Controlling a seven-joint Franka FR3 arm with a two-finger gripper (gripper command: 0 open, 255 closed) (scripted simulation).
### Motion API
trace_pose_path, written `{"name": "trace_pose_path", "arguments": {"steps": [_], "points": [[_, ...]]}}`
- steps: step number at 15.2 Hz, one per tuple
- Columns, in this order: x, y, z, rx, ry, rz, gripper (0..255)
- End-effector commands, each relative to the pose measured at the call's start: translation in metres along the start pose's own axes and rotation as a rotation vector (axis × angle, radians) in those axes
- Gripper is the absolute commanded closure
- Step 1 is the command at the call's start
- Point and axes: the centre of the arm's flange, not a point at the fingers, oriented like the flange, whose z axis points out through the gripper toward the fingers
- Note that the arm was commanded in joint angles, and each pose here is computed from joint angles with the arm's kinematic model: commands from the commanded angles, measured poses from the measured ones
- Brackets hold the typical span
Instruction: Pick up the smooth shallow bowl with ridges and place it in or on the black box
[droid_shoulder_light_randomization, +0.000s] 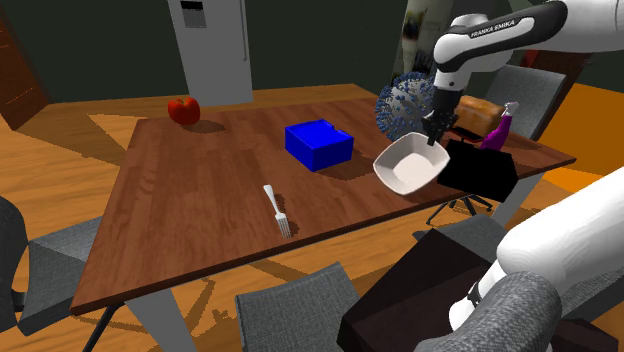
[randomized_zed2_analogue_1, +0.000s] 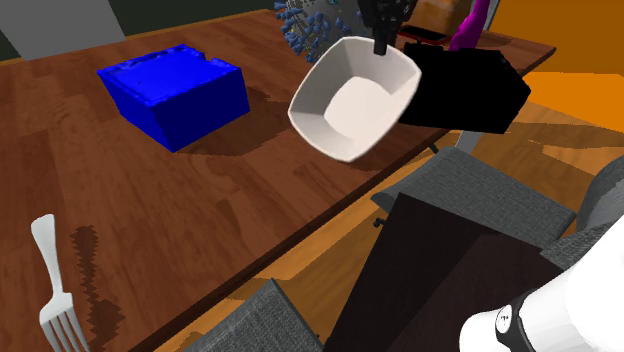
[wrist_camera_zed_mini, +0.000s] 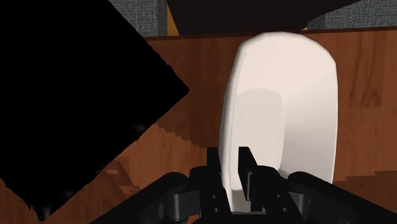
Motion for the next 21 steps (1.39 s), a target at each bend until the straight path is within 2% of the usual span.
{"name": "trace_pose_path", "arguments": {"steps": [1, 13, 21], "points": [[-0.002, -0.001, -0.01, 0.0, 0.0, 0.0, 255], [-0.008, -0.002, -0.07, 0.0, 0.0, 0.0, 255], [-0.034, 0.1, -0.079, 0.0, 0.0, 0.0, 255]]}}
